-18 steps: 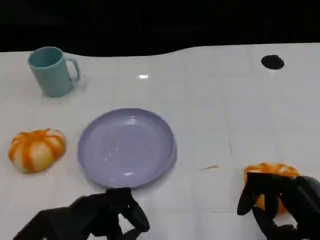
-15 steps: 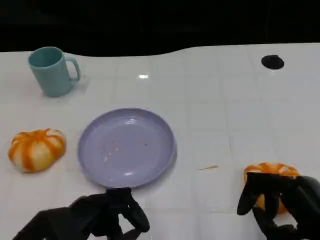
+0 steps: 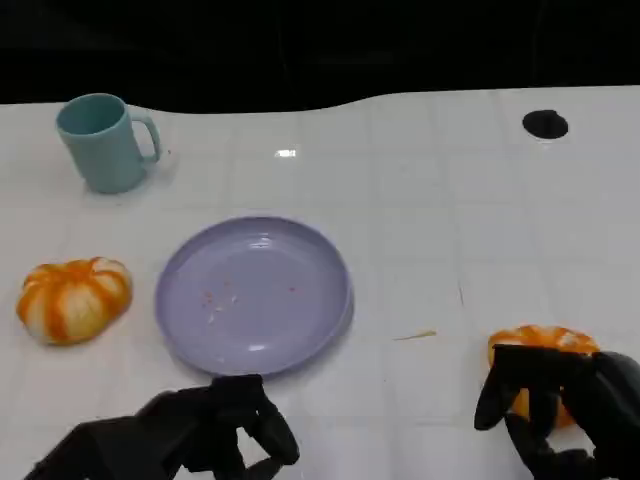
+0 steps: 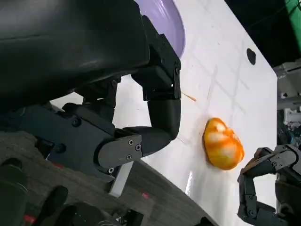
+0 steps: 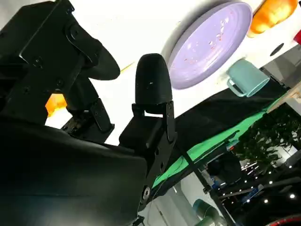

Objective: Grasp the bread from the table and place it into the plate.

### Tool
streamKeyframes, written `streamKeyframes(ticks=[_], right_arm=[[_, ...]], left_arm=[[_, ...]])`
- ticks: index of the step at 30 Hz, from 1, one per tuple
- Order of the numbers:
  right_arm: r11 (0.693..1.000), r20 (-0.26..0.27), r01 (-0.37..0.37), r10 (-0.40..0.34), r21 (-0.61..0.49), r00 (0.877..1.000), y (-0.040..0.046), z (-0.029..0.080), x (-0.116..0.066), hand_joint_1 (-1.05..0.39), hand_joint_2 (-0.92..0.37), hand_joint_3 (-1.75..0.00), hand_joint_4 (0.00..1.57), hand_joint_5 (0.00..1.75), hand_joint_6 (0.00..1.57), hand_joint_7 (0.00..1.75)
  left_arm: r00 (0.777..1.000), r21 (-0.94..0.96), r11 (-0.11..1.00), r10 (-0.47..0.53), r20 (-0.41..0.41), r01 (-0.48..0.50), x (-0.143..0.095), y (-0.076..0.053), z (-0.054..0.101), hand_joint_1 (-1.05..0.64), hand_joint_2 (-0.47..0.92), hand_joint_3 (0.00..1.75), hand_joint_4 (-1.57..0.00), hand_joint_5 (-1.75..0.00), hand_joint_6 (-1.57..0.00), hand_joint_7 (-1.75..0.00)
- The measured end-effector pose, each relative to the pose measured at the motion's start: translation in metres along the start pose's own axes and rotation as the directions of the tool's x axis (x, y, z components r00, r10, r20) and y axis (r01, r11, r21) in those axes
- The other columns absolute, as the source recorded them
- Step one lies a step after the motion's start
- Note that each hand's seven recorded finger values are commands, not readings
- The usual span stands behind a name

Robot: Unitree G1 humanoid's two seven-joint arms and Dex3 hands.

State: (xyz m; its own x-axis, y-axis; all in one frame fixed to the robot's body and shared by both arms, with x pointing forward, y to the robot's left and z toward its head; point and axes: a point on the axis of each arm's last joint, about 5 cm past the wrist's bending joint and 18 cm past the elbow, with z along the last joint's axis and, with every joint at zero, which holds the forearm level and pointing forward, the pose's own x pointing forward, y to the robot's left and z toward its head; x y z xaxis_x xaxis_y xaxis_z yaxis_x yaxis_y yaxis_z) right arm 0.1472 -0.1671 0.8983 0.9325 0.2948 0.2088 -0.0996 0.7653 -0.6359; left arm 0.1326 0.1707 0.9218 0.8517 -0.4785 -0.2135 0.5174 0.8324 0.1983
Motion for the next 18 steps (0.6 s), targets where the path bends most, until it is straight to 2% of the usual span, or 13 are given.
streamKeyframes(ticks=[9, 13, 15, 16, 18], right_arm=[[1.000, 0.001, 0.000, 0.000, -0.002, 1.000, 0.0000, 0.000, 0.000, 0.03, -0.20, -1.43, 0.92, 1.70, 0.91, 1.22], [1.000, 0.000, 0.008, -0.008, -0.004, 1.000, -0.0009, 0.002, 0.001, 0.03, -0.23, -1.34, 0.84, 1.71, 0.91, 1.02], [1.000, 0.006, 0.020, -0.020, -0.013, 1.000, -0.0028, 0.006, 0.002, 0.02, -0.23, -1.29, 0.83, 1.63, 0.91, 0.94], [1.000, 0.007, 0.026, -0.026, -0.017, 1.000, -0.0037, 0.007, 0.002, -0.01, -0.22, -1.25, 0.83, 1.48, 0.91, 0.88], [0.999, 0.003, 0.035, -0.035, -0.038, 0.999, -0.0063, 0.010, 0.003, -0.05, -0.23, -1.19, 0.83, 1.32, 0.90, 0.80]], left_arm=[[1.000, 0.005, 1.000, -0.001, -0.003, 0.001, 0.000, 0.000, 0.000, -0.35, 0.80, 0.72, -0.63, -1.75, -0.60, -1.44], [1.000, 0.008, 1.000, -0.002, -0.005, 0.002, -0.001, 0.001, 0.000, -0.35, 0.80, 0.72, -0.62, -1.75, -0.60, -1.44], [1.000, 0.007, 1.000, -0.002, -0.005, 0.002, -0.001, 0.001, 0.000, -0.35, 0.80, 0.72, -0.63, -1.75, -0.60, -1.44], [1.000, 0.007, 1.000, -0.002, -0.005, 0.002, -0.001, 0.001, 0.000, -0.35, 0.80, 0.72, -0.63, -1.75, -0.60, -1.44], [1.000, 0.007, 1.000, -0.002, -0.005, 0.002, -0.001, 0.001, 0.000, -0.35, 0.80, 0.72, -0.63, -1.75, -0.60, -1.44]])
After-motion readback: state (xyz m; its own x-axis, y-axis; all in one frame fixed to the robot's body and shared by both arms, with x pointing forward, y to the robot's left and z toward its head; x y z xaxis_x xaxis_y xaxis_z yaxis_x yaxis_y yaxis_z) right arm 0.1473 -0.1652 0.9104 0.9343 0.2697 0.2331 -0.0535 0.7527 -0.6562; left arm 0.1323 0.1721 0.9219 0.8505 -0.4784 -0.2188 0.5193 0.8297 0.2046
